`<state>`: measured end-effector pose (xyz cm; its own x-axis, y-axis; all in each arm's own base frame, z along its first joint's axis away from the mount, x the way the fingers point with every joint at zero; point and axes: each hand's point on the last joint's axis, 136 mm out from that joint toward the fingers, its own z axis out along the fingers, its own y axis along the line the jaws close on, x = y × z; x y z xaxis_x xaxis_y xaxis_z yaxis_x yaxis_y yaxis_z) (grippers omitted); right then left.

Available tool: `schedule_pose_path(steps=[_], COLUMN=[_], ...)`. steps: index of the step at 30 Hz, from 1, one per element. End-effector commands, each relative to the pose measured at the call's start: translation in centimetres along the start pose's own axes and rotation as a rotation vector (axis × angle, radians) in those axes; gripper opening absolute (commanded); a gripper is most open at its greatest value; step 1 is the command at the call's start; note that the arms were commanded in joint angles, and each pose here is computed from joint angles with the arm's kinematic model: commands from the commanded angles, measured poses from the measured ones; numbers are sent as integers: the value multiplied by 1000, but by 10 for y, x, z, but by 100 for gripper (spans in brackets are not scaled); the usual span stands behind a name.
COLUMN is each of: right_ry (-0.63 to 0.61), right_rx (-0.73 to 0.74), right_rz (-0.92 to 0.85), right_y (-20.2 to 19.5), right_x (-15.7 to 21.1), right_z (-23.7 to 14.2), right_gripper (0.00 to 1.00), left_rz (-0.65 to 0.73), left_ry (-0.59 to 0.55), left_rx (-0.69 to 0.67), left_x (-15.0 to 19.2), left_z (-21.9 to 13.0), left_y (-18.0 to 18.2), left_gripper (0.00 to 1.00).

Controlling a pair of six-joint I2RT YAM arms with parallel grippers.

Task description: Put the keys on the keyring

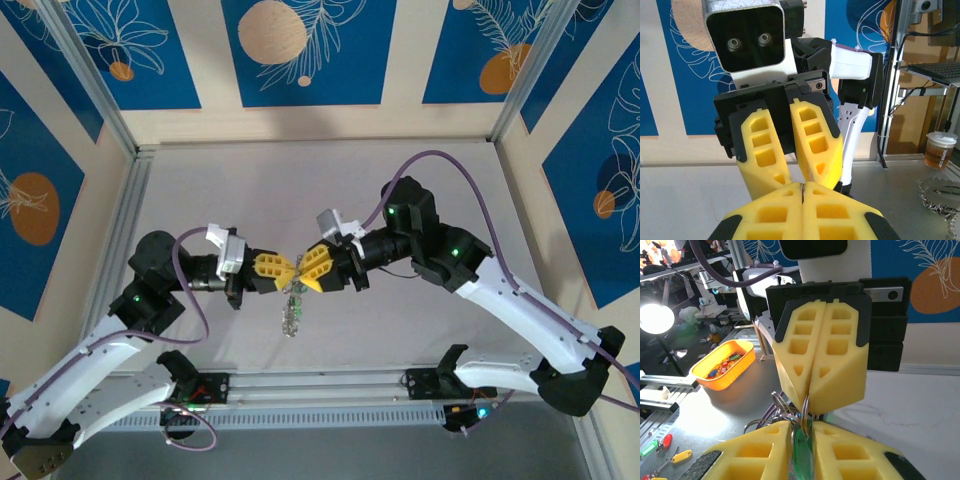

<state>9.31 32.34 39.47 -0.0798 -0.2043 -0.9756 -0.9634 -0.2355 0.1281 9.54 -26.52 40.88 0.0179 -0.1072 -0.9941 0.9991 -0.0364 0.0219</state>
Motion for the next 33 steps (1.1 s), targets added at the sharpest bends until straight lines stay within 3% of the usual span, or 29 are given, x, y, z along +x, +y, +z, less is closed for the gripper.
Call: schedule_pose_path(steps=[1,5,9,16,19,21,28,33], right_ry=[-15,-15,-9,104,182,246,472,532], right_rx=[-11,1,-1,165,239,299,364,315], right_rz=[-6,-1,-2,-24,-25,-25,-32,-53], right_y=[2,-2,-2,-18,-25,-32,-43,-38], right_x=[-9,-9,-8,2,6,9,21,21], right_z=[1,3,3,-7,-16,-20,-19,-9], right_gripper=[21,21,0,0,0,0,0,0], left_rz=[40,41,43,55,58,61,58,47], left_ry=[-34,-34,-35,42,118,156,247,269], left_rx=[29,30,21,-56,-117,-159,-228,-216], left_x=[-9,-10,-10,-9,-4,-2,12,17], left_z=[0,-1,-2,-8,-15,-19,-25,-22], left_y=[-7,-7,-7,-1,3,7,18,21], left_gripper=[0,0,0,0,22,28,30,30])
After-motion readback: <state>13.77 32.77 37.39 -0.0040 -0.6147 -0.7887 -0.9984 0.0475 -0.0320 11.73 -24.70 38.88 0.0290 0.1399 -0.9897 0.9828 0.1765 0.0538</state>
